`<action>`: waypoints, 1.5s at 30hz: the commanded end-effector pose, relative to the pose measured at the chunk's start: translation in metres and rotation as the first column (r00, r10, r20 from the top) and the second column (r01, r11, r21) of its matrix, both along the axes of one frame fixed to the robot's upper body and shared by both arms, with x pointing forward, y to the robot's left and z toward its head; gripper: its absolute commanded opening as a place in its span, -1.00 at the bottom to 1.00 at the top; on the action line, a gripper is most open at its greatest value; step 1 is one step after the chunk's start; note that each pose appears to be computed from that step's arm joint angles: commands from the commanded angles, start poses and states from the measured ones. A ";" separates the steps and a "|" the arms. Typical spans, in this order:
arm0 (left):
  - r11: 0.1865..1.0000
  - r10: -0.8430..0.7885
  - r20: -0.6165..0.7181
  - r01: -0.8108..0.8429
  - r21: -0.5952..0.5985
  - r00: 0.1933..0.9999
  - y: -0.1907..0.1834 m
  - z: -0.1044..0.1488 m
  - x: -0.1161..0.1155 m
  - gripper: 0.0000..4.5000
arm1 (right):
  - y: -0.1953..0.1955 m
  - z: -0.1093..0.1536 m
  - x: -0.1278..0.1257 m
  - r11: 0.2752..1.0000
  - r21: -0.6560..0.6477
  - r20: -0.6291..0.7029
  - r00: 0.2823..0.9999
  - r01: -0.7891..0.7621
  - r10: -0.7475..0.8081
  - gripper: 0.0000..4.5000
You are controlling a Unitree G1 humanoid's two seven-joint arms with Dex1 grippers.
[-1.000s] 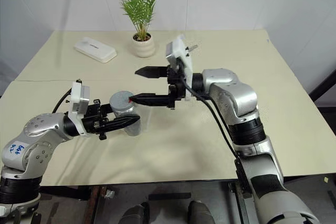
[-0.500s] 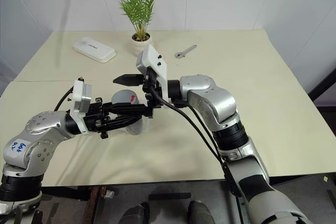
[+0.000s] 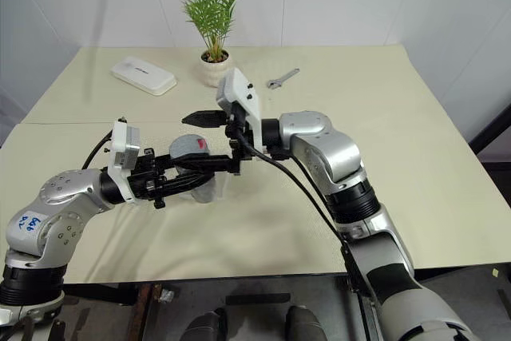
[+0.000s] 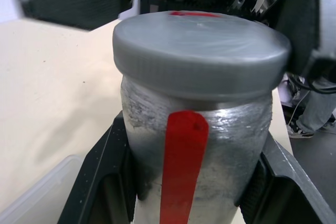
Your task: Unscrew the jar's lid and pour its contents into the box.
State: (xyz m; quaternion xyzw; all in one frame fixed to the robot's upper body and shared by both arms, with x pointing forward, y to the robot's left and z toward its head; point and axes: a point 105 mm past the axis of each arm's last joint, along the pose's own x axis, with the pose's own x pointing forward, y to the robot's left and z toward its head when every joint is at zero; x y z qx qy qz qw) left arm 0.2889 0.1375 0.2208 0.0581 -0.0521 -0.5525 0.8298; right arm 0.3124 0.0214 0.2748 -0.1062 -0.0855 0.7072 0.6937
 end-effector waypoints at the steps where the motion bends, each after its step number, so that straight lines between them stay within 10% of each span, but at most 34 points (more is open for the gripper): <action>1: 0.999 -0.052 0.071 0.053 -0.008 0.996 -0.005 0.014 -0.010 -0.13 | -0.032 0.012 0.023 0.990 0.020 0.026 0.990 0.140 -0.140 1.00; 12: 0.999 -0.036 0.074 0.037 -0.008 0.997 -0.001 0.013 -0.011 -0.13 | -0.075 0.014 0.043 0.969 0.026 -0.005 0.969 0.247 -0.247 1.00; 24: 1.000 -0.027 0.086 0.027 -0.001 0.996 0.000 0.016 -0.008 -0.13 | -0.015 0.027 -0.022 0.993 0.081 -0.011 0.996 -0.084 0.086 1.00; 45: 0.999 -0.036 0.072 0.036 -0.002 0.997 -0.002 0.014 -0.008 -0.13 | 0.007 0.023 0.008 0.994 0.068 -0.006 0.996 0.091 -0.090 1.00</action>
